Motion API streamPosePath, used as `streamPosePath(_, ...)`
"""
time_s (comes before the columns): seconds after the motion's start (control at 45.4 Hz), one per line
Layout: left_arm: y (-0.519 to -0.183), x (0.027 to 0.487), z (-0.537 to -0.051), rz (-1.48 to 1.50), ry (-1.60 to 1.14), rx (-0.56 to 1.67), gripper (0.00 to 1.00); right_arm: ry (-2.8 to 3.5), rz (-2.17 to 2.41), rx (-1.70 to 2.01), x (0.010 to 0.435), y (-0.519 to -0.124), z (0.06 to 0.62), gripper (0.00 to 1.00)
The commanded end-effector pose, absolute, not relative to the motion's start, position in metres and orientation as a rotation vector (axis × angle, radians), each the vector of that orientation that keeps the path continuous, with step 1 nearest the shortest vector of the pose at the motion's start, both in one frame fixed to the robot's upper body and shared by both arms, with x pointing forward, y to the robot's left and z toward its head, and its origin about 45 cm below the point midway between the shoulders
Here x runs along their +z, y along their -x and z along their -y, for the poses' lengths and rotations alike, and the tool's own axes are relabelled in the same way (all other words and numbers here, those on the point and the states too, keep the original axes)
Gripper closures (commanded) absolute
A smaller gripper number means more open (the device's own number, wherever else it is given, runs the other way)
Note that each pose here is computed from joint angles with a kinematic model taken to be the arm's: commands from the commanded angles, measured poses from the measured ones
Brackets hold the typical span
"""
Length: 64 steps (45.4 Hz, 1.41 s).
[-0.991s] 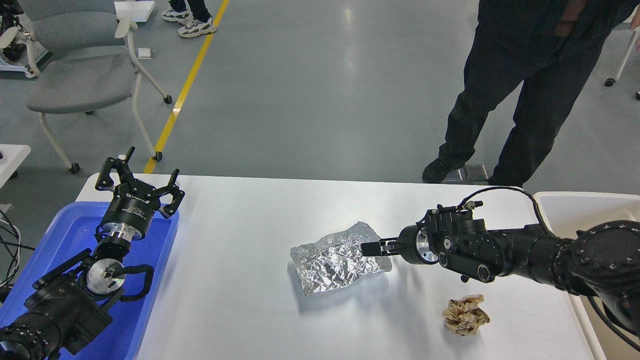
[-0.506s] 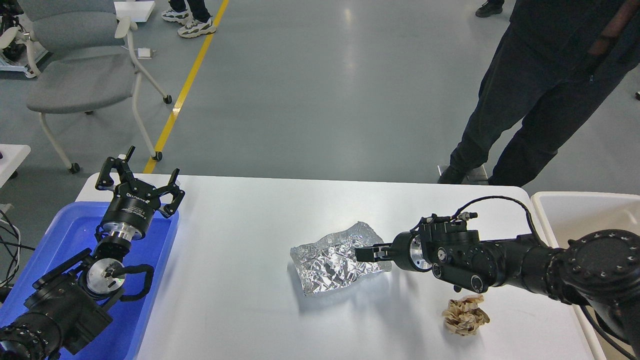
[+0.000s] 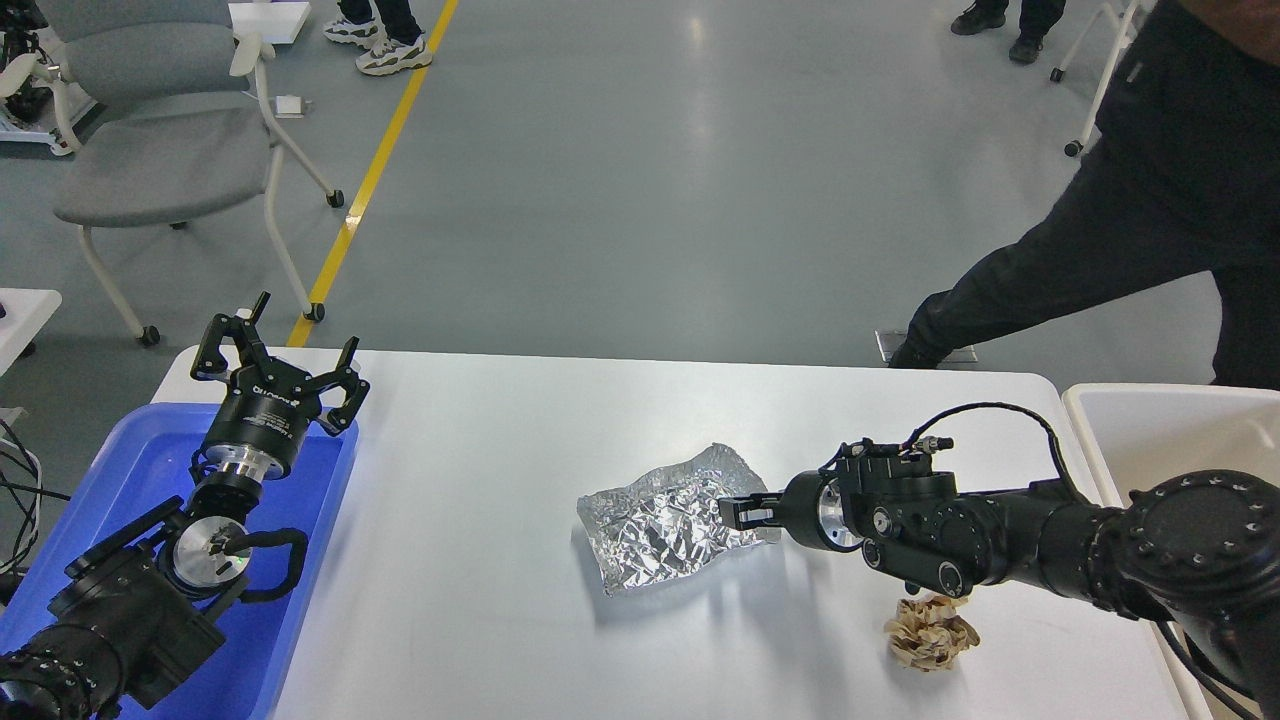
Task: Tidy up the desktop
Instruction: 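Close the right gripper on the foil package's end, then lift the foil package and carry it toward the white bin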
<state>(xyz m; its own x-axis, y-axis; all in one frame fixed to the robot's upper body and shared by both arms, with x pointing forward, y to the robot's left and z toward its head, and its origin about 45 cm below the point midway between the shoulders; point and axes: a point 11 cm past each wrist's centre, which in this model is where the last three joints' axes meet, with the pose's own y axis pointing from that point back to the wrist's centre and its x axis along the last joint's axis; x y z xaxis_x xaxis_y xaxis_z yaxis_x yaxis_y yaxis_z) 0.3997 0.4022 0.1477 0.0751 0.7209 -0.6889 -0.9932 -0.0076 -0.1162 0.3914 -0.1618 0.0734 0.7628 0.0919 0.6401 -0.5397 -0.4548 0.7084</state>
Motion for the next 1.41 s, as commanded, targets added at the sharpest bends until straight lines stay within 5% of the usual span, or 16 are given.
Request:
streamPosePath(0.0, -0.4, 0.148, -0.402, -0.507, 0.684, 1.448, 0.0, -1.888, 0.312, 0.788, 0.071, -0.391, 0.165, 1.0)
streamPosePath(0.859, -0.4, 0.148, -0.402, -0.507, 0.684, 1.448, 0.0, -1.864, 0.288, 0.779, 0.094, -0.406, 0.186, 1.0)
streamPosePath(1.387, -0.399, 0.147, -0.402, -0.508, 0.685, 1.448, 0.0, -1.92, 0.308, 0.737, 0.22, -0.421, 0.227, 1.0)
